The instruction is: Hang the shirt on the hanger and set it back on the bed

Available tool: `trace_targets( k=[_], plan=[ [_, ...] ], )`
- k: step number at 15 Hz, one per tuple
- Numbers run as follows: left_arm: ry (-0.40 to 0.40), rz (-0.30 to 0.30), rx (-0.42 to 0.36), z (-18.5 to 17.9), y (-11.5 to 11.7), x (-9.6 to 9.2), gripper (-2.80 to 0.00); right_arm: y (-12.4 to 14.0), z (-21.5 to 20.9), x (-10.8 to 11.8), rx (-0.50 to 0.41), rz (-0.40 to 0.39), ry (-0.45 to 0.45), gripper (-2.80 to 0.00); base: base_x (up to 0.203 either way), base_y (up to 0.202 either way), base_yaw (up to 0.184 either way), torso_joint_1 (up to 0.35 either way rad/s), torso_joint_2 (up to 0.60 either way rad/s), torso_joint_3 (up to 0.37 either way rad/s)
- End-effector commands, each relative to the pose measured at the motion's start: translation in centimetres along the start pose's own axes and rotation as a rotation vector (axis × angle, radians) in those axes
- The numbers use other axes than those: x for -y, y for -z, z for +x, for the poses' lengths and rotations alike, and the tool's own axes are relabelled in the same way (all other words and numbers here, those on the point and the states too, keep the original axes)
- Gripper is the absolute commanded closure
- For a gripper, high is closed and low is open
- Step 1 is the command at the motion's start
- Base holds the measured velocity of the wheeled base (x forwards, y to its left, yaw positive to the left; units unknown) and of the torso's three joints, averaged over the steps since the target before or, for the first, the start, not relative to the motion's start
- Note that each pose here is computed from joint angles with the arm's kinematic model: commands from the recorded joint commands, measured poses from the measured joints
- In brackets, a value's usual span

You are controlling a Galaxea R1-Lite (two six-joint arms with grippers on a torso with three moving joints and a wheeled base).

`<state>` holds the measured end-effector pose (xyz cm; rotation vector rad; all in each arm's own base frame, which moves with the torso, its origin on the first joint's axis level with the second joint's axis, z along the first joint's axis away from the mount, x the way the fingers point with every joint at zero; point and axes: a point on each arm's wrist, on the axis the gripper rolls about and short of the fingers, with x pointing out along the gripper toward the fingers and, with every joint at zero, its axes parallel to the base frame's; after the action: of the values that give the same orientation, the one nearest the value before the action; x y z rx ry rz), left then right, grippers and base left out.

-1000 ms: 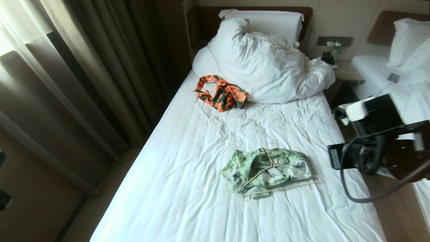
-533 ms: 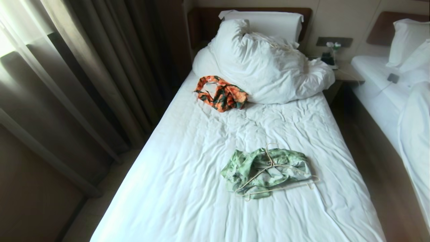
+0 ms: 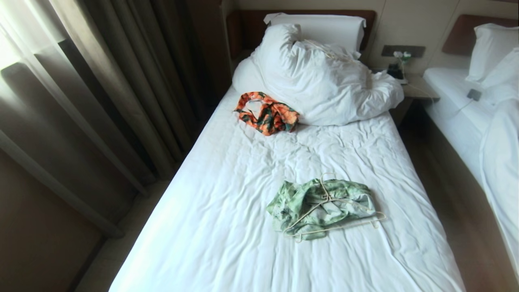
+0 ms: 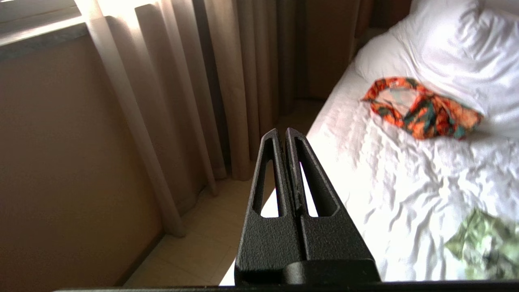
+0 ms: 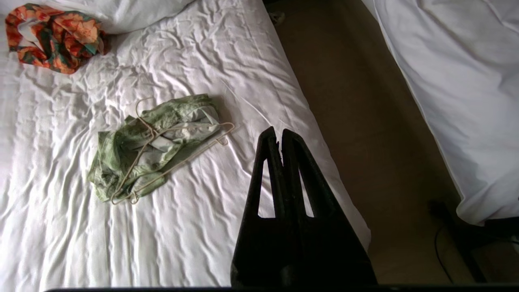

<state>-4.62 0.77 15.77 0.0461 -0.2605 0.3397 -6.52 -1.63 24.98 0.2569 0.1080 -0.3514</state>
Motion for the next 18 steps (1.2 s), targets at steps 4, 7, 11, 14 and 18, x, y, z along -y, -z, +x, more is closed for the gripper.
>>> trace_targets(
  k=[4,7,11,14,18],
  plan=[
    [0.052,0.033,-0.079,-0.2,4.2,0.4,0.0,5.8,-0.5,0.8,0.063,0.0,-0.078,0.0,0.0,0.0,0.0,0.0,0.0,0.0],
    [0.138,0.054,-0.145,0.0,6.4,0.9,0.0,9.2,0.8,1.0,0.147,-0.029,-0.23,0.0,0.0,0.0,0.0,0.0,0.0,0.0],
    [0.319,0.086,-0.168,-0.1,7.6,1.4,0.0,12.9,3.8,0.7,0.197,-0.069,-0.339,0.0,0.0,0.0,0.0,0.0,0.0,0.0],
    [0.397,0.099,-0.207,-0.2,8.2,1.6,0.0,14.7,5.1,0.7,0.214,-0.13,-0.385,0.0,0.0,0.0,0.0,0.0,0.0,0.0],
    [0.414,0.097,-0.23,-0.3,8.4,1.6,0.0,16.0,5.8,0.8,0.205,-0.205,-0.37,0.0,0.0,0.0,0.0,0.0,0.0,0.0]
  ],
)
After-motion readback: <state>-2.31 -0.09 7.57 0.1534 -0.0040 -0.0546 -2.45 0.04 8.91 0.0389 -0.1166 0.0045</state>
